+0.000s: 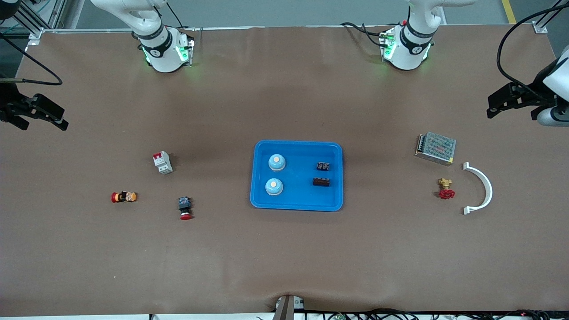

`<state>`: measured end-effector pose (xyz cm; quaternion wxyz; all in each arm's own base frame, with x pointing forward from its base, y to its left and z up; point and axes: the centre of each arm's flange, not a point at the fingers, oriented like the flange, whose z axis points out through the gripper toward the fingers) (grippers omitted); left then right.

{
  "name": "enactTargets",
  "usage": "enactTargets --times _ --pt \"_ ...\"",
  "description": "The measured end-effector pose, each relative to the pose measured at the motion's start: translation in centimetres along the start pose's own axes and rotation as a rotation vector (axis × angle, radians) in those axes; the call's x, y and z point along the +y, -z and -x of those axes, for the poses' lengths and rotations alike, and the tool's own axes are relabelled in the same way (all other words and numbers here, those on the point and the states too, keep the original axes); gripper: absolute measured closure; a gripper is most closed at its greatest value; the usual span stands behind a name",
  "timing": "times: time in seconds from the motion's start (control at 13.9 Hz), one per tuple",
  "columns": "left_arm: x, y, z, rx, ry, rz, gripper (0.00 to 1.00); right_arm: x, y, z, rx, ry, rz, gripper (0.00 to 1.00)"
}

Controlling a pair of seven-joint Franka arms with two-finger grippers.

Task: Place electrolytic capacitor and blue bell in tray

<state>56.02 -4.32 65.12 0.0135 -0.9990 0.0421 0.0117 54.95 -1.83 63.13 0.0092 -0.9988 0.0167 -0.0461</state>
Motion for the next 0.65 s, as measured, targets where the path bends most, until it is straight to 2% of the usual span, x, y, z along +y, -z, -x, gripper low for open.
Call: enactTargets --times 0.65 --pt "0.16 -0.09 -0.03 -0.002 -0.003 0.0 0.0 0.0 0.03 0.0 0.001 0.0 0.0 0.0"
